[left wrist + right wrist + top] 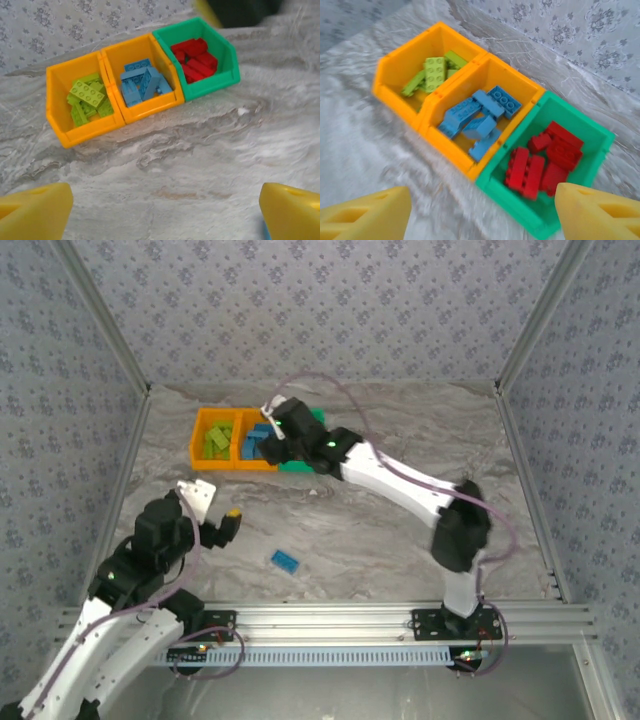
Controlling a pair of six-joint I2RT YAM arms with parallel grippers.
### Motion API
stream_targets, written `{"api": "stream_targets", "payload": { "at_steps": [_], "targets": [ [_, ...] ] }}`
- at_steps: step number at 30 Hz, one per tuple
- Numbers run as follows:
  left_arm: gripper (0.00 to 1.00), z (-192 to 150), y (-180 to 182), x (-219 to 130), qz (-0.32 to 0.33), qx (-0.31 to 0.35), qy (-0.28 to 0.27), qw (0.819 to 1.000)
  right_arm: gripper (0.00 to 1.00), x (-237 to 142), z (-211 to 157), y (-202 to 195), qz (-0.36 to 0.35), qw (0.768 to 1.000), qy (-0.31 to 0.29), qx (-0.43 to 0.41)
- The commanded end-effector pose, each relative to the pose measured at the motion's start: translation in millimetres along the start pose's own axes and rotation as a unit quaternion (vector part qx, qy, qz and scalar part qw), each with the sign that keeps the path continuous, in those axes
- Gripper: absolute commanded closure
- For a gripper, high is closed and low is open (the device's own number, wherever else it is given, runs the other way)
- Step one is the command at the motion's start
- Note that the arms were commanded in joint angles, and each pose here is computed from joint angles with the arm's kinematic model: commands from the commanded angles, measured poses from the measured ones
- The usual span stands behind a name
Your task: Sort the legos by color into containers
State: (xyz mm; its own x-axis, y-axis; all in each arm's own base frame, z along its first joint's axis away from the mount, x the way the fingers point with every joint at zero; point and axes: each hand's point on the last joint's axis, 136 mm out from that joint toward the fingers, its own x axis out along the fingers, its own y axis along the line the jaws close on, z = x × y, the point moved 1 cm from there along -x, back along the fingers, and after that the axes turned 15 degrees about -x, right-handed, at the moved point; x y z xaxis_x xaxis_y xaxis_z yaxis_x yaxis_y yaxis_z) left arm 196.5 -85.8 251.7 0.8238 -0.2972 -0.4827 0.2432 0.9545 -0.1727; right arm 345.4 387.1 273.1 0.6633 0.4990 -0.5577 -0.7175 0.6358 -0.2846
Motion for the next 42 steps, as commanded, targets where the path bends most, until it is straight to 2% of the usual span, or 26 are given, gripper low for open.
{"api": "stream_targets", "payload": {
  "at_steps": [1, 5, 8, 11, 18, 20, 23, 27, 31, 39, 42],
  "targets": [
    [0.06, 3.6, -12.9, -0.4, -0.014, -0.165, 0.051, 0.985, 0.18, -62.6, -27.7, 27.7, 0.056, 0.998, 0.02, -0.017],
    [0.1, -9.4, -32.0, 20.8, -0.024, -0.301, 0.102, 0.948, 0.12, -119.9, -81.0, 54.5, 0.066, 0.995, 0.061, -0.04],
    [0.12, -27.8, -56.8, 40.4, -0.044, -0.366, 0.125, 0.921, 0.1, -149.4, -118.1, 63.7, 0.069, 0.993, 0.095, -0.031],
    [0.14, -57.0, -67.1, 51.4, -0.008, -0.431, 0.149, 0.89, 0.08, -167.9, -147.8, 62.4, 0.058, 0.991, 0.121, -0.011],
    [0.17, -143.7, -85.5, 64.3, 0.114, -0.469, 0.223, 0.847, 0.05, -184.8, -163.8, 47.7, 0.031, 0.994, 0.102, 0.021],
    [0.17, -167.7, -95.3, 72.7, 0.122, -0.486, 0.259, 0.825, 0.04, -184.2, -163.0, 47.1, 0.029, 0.995, 0.098, 0.02],
    [0.17, -186.6, -111.6, 85.7, 0.111, -0.503, 0.29, 0.806, 0.03, -180.4, -164.4, 50.7, 0.034, 0.994, 0.104, 0.014],
    [0.17, -192.4, -108.4, 94.7, 0.143, -0.482, 0.286, 0.816, 0.02, -176.2, -169.4, 54.4, 0.038, 0.992, 0.12, 0.005],
    [0.18, -201.7, -107.4, 102.0, 0.158, -0.48, 0.29, 0.813, 0.01, -174.9, -172.6, 56.3, 0.041, 0.991, 0.127, 0.007],
    [0.47, -220.1, -94.3, 106.3, 0.187, -0.468, 0.303, 0.809, 0.01, -177.8, -172.7, 59.0, 0.052, 0.991, 0.124, 0.012],
    [0.57, -218.8, -90.8, 105.9, 0.189, -0.465, 0.299, 0.811, 0.01, -177.7, -175.5, 70.3, 0.086, 0.988, 0.126, 0.006]
  ]
}}
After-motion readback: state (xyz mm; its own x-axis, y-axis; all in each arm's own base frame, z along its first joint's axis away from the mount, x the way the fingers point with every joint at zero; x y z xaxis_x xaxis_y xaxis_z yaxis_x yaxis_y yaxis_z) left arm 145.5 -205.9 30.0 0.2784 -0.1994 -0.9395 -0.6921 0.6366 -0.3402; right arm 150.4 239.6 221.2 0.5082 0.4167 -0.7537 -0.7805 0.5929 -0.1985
